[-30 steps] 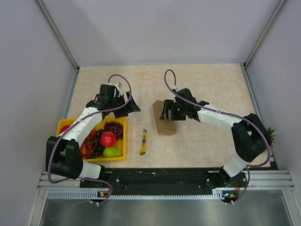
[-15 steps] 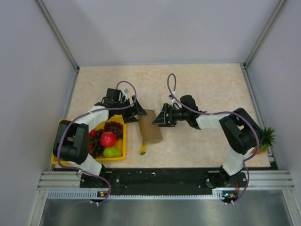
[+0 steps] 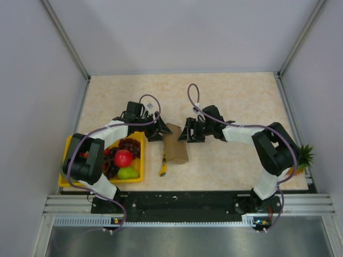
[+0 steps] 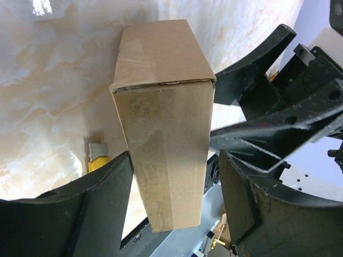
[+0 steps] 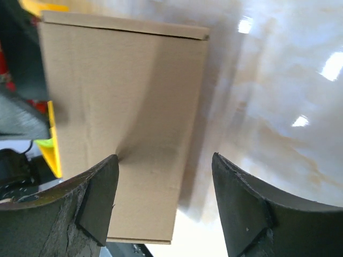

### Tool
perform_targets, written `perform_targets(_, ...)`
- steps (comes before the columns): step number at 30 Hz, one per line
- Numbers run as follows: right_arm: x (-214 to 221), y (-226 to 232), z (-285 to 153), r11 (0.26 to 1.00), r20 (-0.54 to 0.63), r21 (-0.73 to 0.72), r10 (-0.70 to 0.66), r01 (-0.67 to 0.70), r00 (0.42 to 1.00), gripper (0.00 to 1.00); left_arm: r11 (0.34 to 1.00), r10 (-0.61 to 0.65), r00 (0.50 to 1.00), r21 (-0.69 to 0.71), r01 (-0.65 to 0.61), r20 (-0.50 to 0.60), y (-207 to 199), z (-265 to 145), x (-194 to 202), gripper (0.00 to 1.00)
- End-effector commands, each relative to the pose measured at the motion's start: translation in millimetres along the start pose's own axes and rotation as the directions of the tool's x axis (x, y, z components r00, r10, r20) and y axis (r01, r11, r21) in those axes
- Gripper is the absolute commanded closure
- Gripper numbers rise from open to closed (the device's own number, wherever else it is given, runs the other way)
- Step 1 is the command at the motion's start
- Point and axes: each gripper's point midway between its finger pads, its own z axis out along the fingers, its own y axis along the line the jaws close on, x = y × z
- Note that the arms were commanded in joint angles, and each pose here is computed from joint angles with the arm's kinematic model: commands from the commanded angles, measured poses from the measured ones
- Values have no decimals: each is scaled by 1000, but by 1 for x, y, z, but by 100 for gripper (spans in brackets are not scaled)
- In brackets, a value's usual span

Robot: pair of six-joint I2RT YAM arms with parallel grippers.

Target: Unpack the express box

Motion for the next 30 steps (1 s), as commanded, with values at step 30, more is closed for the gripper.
perform_targets(30, -77, 40, -110, 810, 235, 551, -381, 200, 894, 12, 980, 183, 975, 53, -191, 123, -67, -29, -17, 18)
